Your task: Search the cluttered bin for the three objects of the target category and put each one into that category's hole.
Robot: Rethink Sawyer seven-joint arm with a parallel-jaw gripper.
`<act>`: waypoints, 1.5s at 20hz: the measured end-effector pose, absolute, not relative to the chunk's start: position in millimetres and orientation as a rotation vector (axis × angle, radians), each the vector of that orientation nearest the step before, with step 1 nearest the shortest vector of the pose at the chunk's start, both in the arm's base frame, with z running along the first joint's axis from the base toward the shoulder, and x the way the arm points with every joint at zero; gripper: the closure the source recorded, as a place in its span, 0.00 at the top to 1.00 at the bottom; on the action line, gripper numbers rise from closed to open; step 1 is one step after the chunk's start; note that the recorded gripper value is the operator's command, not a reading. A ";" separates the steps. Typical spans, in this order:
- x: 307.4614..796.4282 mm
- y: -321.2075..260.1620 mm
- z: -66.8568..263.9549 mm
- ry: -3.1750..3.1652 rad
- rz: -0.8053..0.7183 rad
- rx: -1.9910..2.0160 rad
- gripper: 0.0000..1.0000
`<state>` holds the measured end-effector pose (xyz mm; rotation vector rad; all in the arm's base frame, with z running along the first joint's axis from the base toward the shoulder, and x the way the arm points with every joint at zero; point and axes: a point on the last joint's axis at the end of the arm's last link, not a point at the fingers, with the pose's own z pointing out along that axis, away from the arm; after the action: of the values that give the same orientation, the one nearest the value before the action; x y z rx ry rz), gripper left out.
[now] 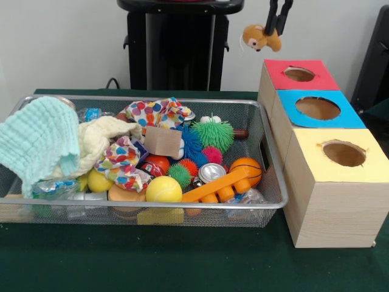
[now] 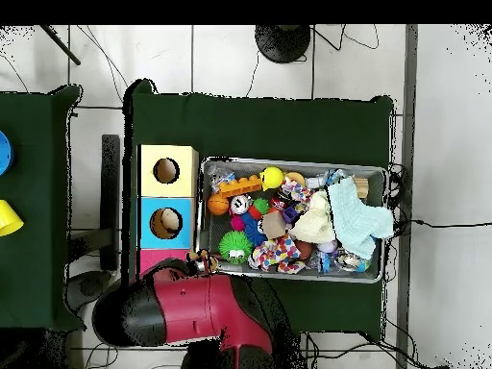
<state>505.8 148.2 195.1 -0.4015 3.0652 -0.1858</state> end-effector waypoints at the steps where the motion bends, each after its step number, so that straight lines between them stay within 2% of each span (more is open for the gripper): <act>1: 505.8 148.0 195.2 3.065 -0.185 -0.401 0.00; 8: 504.5 145.7 204.1 3.001 -0.163 -0.379 0.00; 19: 478.6 187.9 200.6 2.970 -0.136 -0.500 0.00; 25: 455.6 226.1 190.5 2.965 -0.140 -0.630 0.00; 30: 448.9 235.3 179.5 2.966 -0.139 -0.665 0.00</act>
<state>448.9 235.3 179.5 -0.6650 2.9664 -0.1389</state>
